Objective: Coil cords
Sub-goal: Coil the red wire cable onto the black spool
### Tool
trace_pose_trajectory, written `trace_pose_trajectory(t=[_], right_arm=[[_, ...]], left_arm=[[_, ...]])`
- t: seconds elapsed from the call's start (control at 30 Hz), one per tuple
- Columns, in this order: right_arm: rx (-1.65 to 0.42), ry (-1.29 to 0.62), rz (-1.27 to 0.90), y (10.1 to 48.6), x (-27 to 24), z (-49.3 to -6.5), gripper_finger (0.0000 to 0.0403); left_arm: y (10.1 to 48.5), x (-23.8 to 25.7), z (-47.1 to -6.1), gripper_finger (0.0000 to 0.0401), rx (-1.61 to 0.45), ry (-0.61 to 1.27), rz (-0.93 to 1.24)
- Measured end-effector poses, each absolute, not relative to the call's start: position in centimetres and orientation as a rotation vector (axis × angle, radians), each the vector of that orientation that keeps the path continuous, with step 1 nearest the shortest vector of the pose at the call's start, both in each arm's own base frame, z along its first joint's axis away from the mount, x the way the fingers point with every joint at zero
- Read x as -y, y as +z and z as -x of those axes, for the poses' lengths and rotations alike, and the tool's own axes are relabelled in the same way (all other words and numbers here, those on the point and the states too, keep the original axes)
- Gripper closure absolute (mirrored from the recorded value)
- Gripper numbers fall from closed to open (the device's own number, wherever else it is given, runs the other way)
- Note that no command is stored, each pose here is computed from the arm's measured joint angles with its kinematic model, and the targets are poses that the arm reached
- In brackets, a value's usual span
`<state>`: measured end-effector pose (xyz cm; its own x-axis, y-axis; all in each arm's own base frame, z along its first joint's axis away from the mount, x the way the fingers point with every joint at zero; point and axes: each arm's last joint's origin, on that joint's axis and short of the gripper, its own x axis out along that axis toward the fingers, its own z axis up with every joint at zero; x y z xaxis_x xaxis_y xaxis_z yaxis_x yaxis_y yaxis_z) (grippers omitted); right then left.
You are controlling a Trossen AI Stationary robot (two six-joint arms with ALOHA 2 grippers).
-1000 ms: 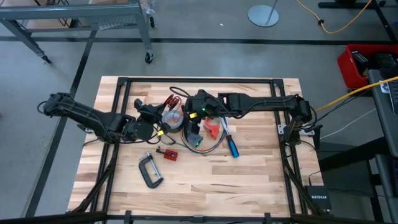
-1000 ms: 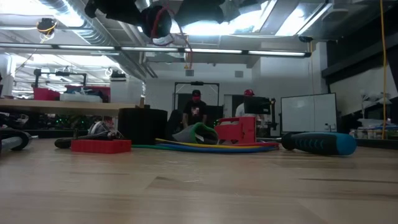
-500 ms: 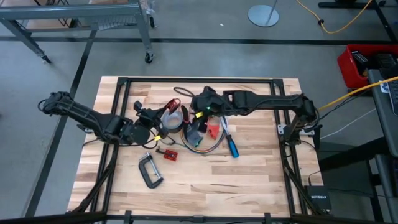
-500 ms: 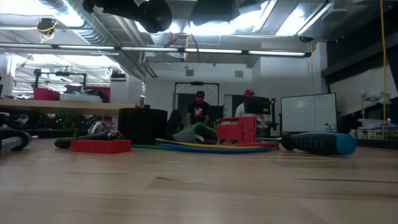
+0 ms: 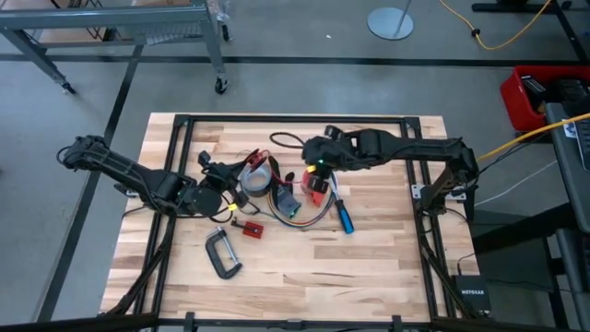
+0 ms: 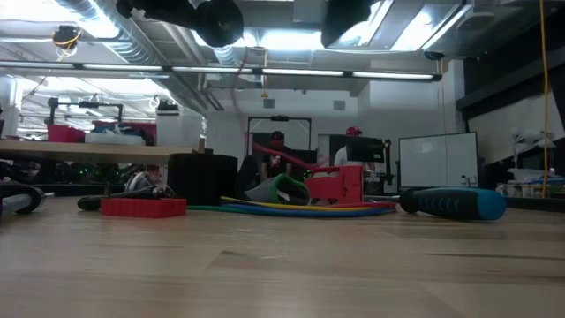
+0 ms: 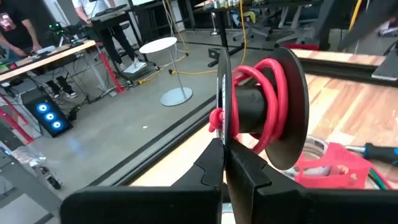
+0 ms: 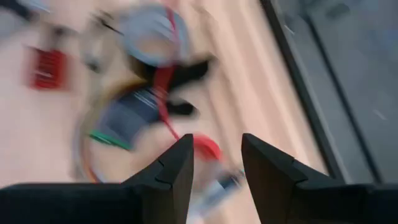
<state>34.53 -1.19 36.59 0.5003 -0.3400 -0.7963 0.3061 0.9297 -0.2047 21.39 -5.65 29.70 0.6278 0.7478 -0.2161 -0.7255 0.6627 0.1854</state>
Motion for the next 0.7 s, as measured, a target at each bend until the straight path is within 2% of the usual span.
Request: trace_pose_trajectory(t=[0.17, 0.47, 0.7], right_arm=[[-1.064, -0.570, 0.100, 36.1, 1.6, -33.3, 0.0264], [-1.286, -0.746, 0.103, 35.6, 1.8, -30.1, 0.0265], [-1.172, -0.797, 0.031, 36.4, 0.1, -24.9, 0.0265]], left_arm=[[29.6, 5.8, -21.5, 0.0401, -0.317, 0.787, -0.084], [29.7, 6.6, -22.2, 0.0401, -0.387, 0.491, -0.056], [30.8, 7.1, -22.8, 0.0401, -0.315, 0.342, -0.063]])
